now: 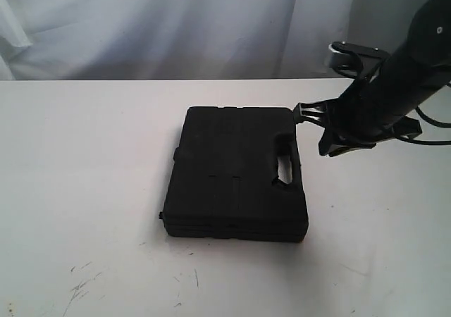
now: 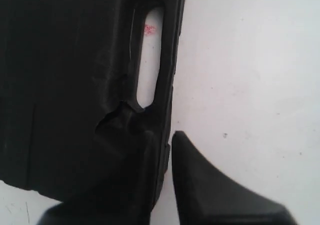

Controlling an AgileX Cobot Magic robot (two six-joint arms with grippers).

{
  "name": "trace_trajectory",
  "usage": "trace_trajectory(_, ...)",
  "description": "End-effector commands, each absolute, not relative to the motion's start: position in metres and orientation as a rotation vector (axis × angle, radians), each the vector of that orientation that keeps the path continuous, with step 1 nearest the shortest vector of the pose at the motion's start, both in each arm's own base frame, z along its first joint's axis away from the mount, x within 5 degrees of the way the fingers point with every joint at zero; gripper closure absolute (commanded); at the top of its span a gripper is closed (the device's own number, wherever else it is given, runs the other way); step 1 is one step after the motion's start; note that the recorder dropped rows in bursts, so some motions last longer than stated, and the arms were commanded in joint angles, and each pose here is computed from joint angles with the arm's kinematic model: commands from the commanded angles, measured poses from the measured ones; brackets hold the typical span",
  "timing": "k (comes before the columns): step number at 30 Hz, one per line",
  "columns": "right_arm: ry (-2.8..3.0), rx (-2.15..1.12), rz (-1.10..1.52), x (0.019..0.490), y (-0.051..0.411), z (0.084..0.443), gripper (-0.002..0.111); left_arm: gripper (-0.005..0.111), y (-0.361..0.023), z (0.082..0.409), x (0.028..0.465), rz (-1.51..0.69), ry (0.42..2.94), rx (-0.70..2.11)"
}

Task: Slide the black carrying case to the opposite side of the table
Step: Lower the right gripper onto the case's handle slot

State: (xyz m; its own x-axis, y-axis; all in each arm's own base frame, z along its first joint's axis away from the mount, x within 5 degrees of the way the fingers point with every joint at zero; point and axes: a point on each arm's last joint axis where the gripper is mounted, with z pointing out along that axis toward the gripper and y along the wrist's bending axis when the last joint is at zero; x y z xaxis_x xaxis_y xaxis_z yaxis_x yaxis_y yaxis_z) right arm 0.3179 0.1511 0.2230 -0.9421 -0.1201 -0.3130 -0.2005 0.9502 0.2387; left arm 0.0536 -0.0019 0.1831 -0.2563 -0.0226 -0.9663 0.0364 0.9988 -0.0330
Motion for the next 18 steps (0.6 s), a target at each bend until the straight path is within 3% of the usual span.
trace_trajectory(1, 2.785, -0.284, 0.379, 0.33, 0.164, 0.223, 0.084, 0.107, -0.002, 0.183, 0.054, -0.054, 1.818, 0.012)
trace_trajectory(7, 2.795, -0.312, 0.352, 0.352, 0.178, 0.212, 0.075, 0.107, -0.002, 0.183, 0.054, -0.054, 1.818, 0.012)
trace_trajectory(18, 2.861, -0.302, 0.278, 0.388, 0.193, 0.166, 0.075, 0.107, -0.002, 0.183, 0.054, -0.054, 1.818, 0.012)
